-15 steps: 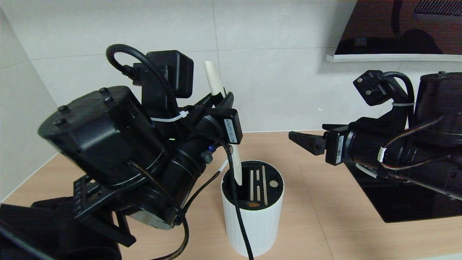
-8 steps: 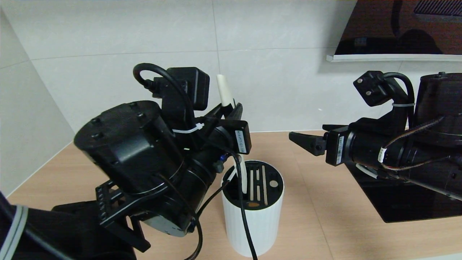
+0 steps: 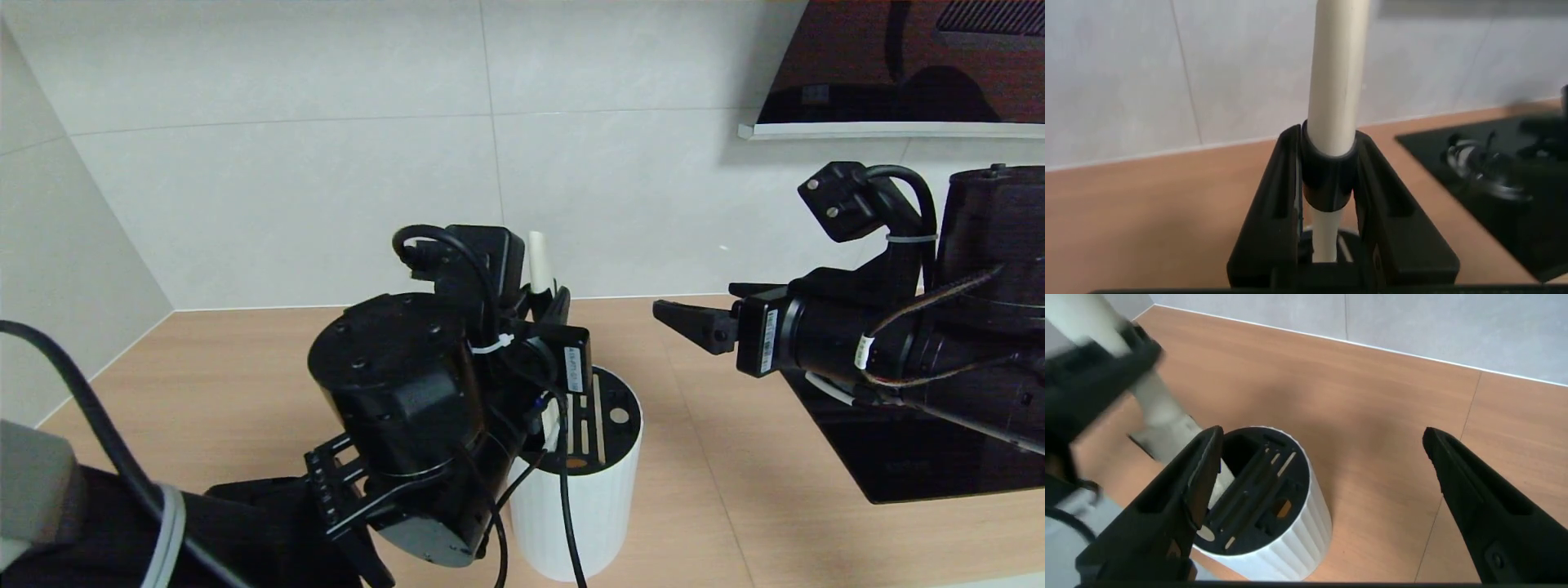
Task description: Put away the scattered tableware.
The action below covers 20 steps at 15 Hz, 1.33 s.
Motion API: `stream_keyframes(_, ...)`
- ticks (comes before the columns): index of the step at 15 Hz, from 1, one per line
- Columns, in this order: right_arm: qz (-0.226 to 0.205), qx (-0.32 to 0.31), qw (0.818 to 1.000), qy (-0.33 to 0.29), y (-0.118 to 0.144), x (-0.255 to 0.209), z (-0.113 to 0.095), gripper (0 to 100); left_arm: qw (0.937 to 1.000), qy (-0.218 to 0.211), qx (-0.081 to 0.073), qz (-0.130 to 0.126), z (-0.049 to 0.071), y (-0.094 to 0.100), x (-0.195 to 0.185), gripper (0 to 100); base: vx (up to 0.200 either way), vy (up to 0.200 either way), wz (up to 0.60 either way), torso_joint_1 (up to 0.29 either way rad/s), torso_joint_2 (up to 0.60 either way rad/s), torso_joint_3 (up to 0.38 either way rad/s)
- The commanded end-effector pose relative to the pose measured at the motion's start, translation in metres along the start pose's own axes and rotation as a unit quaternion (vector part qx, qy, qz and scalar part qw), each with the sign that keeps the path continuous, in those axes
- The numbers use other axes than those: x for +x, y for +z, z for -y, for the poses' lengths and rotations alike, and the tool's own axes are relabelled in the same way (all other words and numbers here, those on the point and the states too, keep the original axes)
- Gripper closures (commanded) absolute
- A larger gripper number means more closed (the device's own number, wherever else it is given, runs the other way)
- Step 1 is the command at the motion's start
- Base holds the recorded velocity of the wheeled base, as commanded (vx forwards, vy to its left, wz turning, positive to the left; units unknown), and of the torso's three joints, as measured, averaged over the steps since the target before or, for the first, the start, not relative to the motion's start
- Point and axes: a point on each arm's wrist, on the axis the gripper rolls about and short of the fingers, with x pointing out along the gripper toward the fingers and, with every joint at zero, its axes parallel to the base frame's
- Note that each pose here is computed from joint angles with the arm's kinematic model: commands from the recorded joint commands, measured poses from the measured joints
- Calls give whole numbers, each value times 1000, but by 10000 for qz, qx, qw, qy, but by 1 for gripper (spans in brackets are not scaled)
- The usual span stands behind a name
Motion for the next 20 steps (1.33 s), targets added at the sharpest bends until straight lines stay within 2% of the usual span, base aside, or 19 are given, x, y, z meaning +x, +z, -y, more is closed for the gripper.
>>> stream_keyframes(1, -16, -1, 10000, -5, 0, 0, 0, 0, 9999, -5, 86, -132, 3, -11, 1, 100, 0, 0, 0, 0, 0, 0)
stream_keyframes(8, -40, -4, 10000, 0, -1, 0, 0, 0, 9987, 36, 280, -415, 0, -30, -1, 100, 0, 0, 0, 0, 0, 0)
stream_keyframes(11, -47, -5, 10000, -1, -1, 0, 0, 0, 9984, 37, 251, -501, 1, -37, 0, 100, 0, 0, 0, 0, 0, 0)
stream_keyframes(17, -46, -5, 10000, -9, -1, 0, 0, 0, 9972, 51, 365, -654, 2, -49, 3, 100, 0, 0, 0, 0, 0, 0)
stream_keyframes(20, -46, -5, 10000, -9, -1, 0, 0, 0, 9955, 49, 497, -803, 2, -60, 4, 100, 0, 0, 0, 0, 0, 0)
